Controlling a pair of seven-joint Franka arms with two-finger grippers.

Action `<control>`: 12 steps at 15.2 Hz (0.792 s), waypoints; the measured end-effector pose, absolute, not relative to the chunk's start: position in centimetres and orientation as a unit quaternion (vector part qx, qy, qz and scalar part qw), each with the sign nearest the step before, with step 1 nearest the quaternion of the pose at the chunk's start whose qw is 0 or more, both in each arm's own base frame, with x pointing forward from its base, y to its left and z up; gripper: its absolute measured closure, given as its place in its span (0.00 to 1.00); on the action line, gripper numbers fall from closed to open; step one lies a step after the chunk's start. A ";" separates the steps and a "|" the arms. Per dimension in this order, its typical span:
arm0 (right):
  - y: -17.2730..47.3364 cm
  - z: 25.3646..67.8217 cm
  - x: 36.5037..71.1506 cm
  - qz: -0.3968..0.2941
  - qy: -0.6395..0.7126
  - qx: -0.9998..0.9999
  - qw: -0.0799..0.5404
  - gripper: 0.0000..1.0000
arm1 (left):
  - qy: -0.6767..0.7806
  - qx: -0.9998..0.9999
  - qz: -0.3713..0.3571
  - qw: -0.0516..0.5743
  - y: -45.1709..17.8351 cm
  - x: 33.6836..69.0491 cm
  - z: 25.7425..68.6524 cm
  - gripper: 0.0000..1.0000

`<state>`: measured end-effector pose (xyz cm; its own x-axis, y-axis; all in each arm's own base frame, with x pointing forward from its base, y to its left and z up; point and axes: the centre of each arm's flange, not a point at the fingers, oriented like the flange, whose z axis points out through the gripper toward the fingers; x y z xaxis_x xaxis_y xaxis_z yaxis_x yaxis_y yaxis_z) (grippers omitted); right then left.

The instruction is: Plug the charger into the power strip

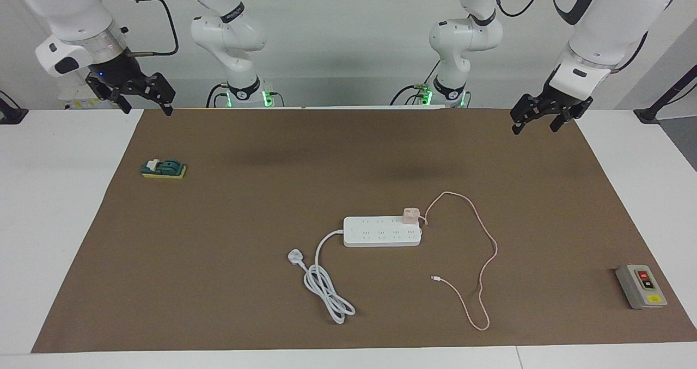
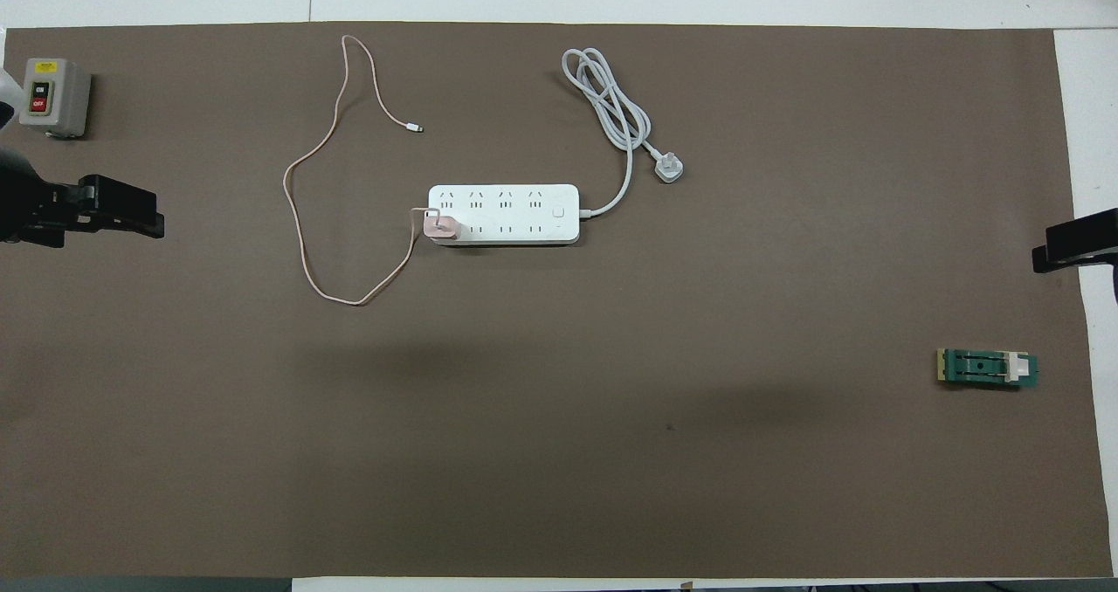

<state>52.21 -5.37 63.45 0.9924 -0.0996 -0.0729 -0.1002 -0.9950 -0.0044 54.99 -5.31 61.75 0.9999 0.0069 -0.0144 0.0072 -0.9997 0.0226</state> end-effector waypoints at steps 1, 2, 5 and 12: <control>-5.4 63.5 52.2 0.036 0.050 -0.998 0.004 0.00 | 0.004 1.000 -0.007 0.011 -5.3 55.0 61.7 0.00; -5.4 63.5 52.2 0.036 0.050 -0.998 0.004 0.00 | 0.004 1.000 -0.007 0.011 -5.3 55.0 61.8 0.00; -5.4 63.5 52.2 0.036 0.050 -0.998 0.004 0.00 | 0.004 1.000 -0.007 0.011 -5.2 55.0 61.8 0.00; -5.4 63.5 52.2 0.036 0.050 -0.998 0.004 0.00 | -0.017 1.000 -0.007 0.012 -4.9 55.0 61.7 0.00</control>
<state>52.22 -5.37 63.47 0.9924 -0.0996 -0.0725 -0.1002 -0.9950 -0.0044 55.00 -4.93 61.75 0.9993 -0.0351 -0.0134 -0.0348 -0.9991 0.0233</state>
